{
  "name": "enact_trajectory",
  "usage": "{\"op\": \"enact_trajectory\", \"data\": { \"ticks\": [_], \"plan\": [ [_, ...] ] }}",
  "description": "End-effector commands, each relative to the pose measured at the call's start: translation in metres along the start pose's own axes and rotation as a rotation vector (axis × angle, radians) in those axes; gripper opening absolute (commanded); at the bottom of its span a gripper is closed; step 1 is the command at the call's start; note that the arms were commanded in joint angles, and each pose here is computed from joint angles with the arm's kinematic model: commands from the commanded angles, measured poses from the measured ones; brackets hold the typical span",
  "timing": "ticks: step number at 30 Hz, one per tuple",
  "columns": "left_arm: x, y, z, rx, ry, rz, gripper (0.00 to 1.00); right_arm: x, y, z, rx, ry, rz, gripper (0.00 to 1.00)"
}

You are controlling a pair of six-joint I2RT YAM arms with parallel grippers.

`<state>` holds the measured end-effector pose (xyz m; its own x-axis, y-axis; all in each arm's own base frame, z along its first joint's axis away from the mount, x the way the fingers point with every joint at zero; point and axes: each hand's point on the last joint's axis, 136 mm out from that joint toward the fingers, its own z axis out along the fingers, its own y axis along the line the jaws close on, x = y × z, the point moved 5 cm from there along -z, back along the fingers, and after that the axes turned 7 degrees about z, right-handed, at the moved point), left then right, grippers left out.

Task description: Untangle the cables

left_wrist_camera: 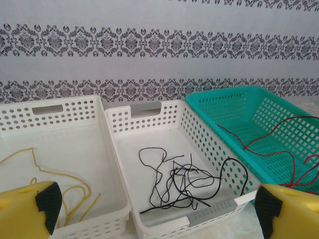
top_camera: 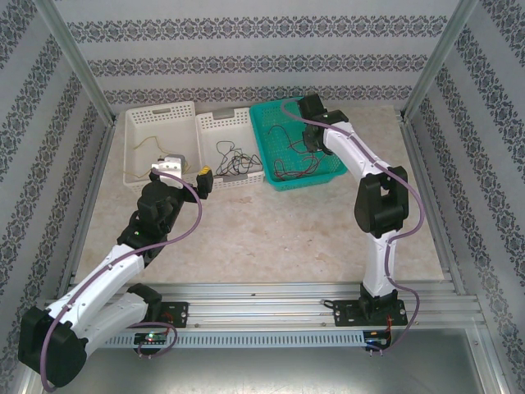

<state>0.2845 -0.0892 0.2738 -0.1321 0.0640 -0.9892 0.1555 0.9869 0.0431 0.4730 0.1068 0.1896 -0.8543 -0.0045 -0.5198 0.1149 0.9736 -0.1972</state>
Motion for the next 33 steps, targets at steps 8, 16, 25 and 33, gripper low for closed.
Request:
{"op": "enact_trajectory", "data": {
  "ticks": [8, 16, 25, 33],
  "plan": [
    [-0.008, -0.007, -0.002, 0.032, -0.037, 0.009, 1.00, 0.003, -0.001, -0.003, -0.181, 0.047, 0.143, 0.46],
    [-0.008, -0.007, -0.002, 0.033, -0.037, 0.008, 1.00, 0.017, -0.014, 0.017, -0.193, 0.086, 0.218, 0.48],
    [-0.008, -0.007, -0.002, 0.033, -0.036, 0.011, 1.00, 0.033, -0.011, 0.038, -0.180, 0.145, 0.210, 0.48],
    [-0.008, -0.008, -0.002, 0.034, -0.036, 0.011, 1.00, 0.035, -0.009, 0.044, -0.177, 0.160, 0.209, 0.47]
  ]
}}
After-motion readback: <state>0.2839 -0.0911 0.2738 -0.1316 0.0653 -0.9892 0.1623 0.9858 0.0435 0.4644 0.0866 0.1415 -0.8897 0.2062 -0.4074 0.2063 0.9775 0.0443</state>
